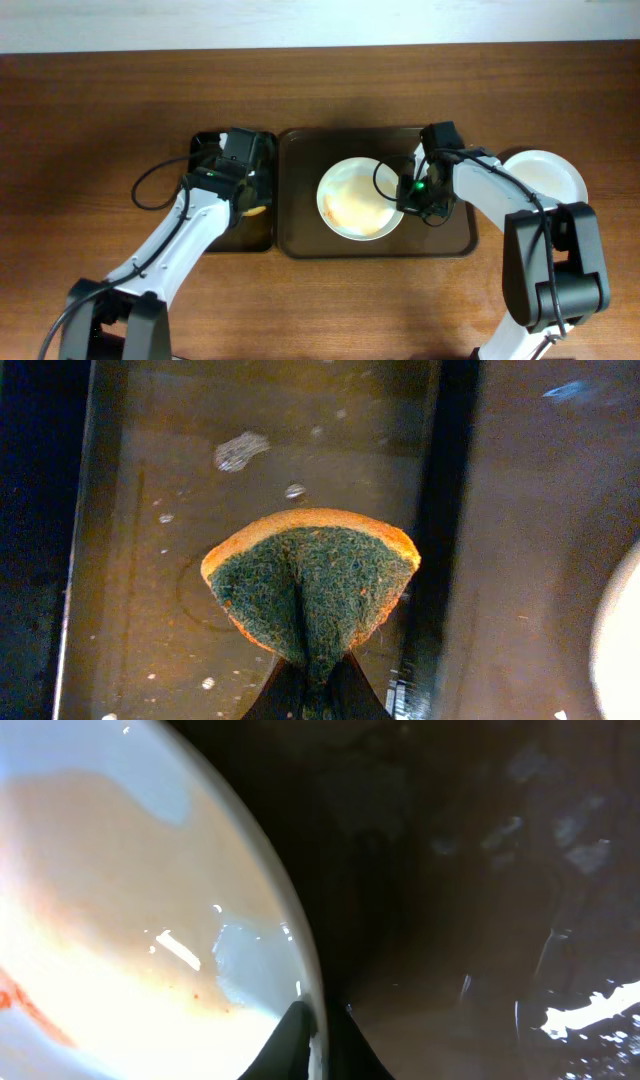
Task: Clean dirty plates on tray and stack at the side
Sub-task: 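Scrub the last plate with the sponge in the left gripper, then lower the sponge into the water tray and release it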
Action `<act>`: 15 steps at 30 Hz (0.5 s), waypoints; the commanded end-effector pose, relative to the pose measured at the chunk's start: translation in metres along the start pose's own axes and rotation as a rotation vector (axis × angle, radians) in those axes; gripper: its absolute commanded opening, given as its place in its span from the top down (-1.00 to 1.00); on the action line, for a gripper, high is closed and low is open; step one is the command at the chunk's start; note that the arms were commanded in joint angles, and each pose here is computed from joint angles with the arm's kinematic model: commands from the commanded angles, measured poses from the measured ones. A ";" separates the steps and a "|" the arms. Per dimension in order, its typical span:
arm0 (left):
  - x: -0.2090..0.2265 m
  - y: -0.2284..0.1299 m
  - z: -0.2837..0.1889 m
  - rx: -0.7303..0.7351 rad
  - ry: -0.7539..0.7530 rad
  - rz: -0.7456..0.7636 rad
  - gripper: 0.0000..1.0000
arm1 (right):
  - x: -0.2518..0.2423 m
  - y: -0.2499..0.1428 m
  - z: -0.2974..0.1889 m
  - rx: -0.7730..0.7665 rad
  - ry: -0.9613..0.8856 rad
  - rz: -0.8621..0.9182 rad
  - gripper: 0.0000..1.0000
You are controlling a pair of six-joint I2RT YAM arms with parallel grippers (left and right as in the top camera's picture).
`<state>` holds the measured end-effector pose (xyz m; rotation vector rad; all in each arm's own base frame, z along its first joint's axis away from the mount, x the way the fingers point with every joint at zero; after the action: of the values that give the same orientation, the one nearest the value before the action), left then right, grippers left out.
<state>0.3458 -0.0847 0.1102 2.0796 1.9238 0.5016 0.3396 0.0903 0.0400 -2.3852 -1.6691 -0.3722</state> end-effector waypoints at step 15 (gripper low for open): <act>0.031 -0.017 0.066 0.101 -0.489 0.002 1.00 | -0.008 -0.009 0.009 0.031 -0.037 0.000 0.92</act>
<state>0.3611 0.0011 0.0422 1.9701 2.1166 0.2218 0.3398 0.0910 0.0406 -2.3837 -1.6606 -0.3779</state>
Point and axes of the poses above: each gripper's point midway between its finger pads, its own z axis out along the fingers, its own x axis along the line the jaws close on, y = z × x, the point moved 4 cm from there along -z, back along the fingers, and after that the axes turned 11 degrees about z, right-handed, at the moved point
